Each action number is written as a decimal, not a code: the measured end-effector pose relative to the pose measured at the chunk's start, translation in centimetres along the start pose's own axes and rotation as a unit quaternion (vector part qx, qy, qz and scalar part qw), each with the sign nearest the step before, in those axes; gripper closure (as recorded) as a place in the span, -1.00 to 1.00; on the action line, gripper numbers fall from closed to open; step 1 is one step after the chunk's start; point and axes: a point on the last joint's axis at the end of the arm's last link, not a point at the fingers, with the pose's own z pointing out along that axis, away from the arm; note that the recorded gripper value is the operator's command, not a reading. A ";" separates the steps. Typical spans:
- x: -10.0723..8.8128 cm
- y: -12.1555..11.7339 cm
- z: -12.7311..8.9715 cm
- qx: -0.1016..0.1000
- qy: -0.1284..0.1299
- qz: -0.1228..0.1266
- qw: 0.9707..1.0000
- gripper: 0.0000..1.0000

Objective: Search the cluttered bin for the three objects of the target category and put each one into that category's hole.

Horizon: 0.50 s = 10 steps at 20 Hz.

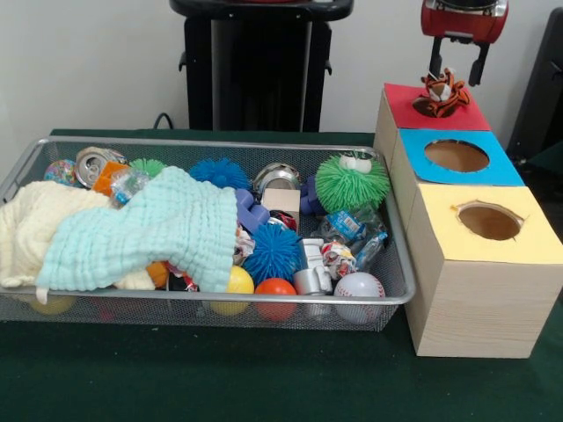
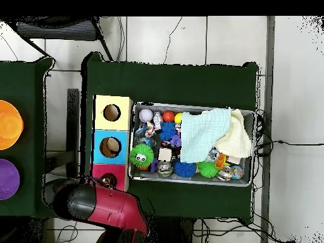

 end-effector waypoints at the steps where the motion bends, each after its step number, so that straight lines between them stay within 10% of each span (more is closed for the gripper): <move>1: 0.0 0.0 0.0 0.000 -0.001 0.000 1.000 -1.00; 10: -0.1 0.0 -0.1 0.000 -0.003 0.000 1.000 -1.00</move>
